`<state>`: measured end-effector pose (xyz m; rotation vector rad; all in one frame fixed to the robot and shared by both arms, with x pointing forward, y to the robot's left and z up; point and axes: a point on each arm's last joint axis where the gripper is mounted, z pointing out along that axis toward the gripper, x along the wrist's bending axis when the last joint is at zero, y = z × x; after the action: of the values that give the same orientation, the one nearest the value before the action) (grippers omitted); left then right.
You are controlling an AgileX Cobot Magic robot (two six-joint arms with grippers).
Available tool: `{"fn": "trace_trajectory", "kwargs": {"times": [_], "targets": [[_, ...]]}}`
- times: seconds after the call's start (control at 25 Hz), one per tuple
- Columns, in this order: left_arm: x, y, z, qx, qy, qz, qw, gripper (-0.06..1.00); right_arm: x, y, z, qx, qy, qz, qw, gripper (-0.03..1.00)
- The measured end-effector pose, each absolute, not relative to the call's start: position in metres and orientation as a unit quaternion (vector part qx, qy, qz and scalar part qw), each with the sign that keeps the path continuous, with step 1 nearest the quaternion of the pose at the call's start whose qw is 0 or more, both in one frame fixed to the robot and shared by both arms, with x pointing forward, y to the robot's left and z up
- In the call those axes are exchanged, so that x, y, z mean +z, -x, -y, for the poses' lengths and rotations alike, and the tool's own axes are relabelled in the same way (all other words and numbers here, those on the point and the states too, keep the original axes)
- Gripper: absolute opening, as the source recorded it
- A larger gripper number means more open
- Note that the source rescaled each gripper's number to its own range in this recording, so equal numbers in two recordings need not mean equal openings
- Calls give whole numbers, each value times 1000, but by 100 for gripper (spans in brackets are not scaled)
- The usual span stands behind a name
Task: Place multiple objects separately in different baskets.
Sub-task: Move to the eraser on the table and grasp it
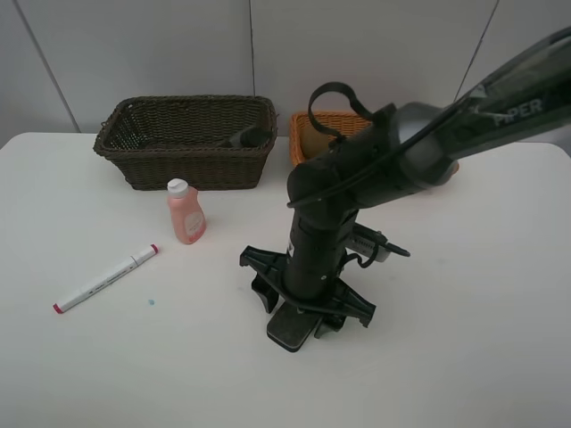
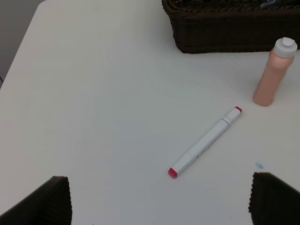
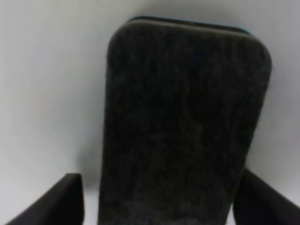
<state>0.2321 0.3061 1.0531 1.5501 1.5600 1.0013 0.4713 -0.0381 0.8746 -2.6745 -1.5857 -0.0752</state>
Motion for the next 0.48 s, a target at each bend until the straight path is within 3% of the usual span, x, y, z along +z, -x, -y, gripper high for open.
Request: {"fn": "trace_trajectory", "kwargs": {"times": [0.08,0.12,0.48], "targets": [[1053,-232,-306,387,-600,-604,355,100,875,-471,38,-24,860,510,16,35],[1053,-232,-306,387,-600,-604,355,100,875,-471,38,-24,860,510,16,32],[1053,-232,-306,387,-600,-604,355,100,875,-471,38,-24,860,510,16,32]]}}
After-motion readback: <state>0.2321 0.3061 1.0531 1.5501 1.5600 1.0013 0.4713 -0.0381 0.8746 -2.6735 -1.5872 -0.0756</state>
